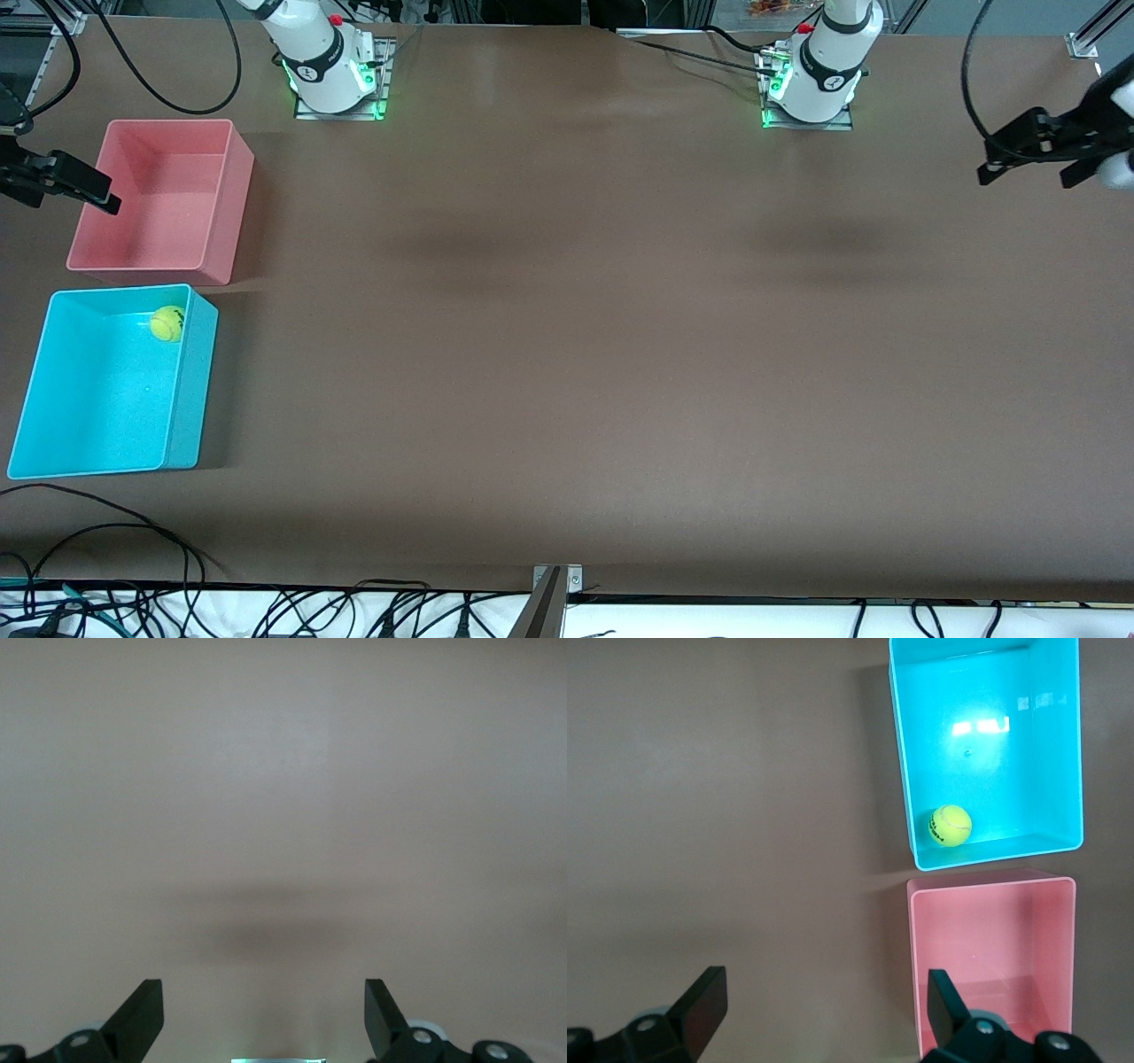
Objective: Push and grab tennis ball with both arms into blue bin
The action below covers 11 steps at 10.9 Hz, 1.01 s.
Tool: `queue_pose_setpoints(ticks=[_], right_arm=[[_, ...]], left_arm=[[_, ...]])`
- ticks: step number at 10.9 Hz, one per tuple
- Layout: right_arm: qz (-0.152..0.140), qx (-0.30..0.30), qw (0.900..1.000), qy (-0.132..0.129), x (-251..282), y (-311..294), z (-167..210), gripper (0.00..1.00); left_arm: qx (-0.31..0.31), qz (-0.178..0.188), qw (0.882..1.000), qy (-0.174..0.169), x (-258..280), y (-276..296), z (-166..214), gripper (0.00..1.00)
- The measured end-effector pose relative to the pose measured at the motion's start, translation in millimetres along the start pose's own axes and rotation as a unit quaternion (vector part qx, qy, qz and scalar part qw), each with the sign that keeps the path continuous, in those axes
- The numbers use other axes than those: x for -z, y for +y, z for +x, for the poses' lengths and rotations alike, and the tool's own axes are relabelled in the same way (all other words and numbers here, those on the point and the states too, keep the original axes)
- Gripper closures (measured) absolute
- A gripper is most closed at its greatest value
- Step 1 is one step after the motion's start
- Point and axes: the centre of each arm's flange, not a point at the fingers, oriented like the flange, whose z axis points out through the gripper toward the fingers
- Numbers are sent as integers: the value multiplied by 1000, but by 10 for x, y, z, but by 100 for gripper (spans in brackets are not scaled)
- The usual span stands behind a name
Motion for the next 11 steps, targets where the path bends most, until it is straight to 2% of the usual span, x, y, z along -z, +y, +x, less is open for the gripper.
queue_pose_setpoints(ticks=[3,11], right_arm=[[0,0,1000,1,11,-1,0,0],[0,0,1000,5,49,0,1,0]], left_arm=[[22,-2,1000,-1,-4,-239,1,0],[19,-1,1000,-2,-10,-201,5,0]])
